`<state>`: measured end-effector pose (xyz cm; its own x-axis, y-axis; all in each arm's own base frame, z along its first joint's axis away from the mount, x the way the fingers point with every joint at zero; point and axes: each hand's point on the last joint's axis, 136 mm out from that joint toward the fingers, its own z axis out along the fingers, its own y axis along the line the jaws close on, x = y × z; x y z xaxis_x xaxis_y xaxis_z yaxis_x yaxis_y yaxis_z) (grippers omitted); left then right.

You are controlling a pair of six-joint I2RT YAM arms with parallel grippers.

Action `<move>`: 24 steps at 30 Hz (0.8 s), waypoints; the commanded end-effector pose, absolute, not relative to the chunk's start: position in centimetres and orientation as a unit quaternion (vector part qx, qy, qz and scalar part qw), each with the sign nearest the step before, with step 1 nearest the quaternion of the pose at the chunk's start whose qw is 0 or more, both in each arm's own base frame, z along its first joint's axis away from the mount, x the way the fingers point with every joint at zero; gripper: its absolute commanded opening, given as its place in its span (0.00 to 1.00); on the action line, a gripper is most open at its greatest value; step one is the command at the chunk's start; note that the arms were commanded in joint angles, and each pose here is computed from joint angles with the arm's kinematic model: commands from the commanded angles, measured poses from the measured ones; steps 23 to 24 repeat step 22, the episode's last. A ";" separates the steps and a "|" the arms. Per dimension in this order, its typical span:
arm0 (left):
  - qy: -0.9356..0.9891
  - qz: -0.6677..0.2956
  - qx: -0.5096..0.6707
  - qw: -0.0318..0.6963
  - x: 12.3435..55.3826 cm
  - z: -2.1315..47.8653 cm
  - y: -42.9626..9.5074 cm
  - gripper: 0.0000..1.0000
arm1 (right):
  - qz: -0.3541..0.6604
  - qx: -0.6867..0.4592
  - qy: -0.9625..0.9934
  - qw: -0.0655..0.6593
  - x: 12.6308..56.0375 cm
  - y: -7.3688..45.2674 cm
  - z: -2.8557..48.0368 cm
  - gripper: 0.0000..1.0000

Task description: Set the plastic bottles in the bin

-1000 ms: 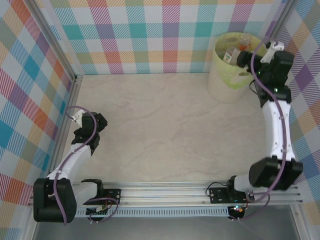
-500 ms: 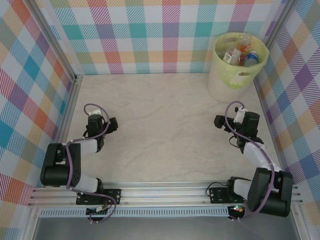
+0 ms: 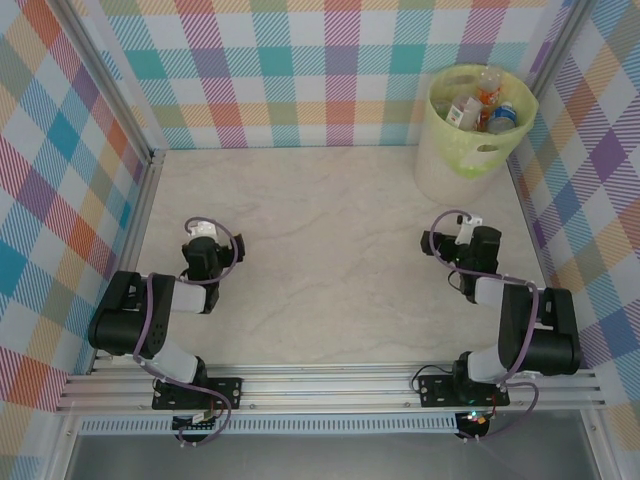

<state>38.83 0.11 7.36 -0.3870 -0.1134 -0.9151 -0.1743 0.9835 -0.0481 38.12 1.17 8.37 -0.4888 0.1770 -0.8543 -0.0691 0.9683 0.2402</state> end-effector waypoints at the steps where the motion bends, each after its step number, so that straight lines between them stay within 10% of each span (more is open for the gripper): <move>1: 0.820 0.059 -0.096 0.561 39.1 8.3 1.1 1.00 | 0.089 -0.047 0.811 0.577 39.0 3.1 10.2 1.00; 24: 0.823 0.050 -0.086 0.560 39.3 8.3 0.7 1.00 | 0.063 -0.017 0.826 0.559 39.8 2.1 9.1 1.00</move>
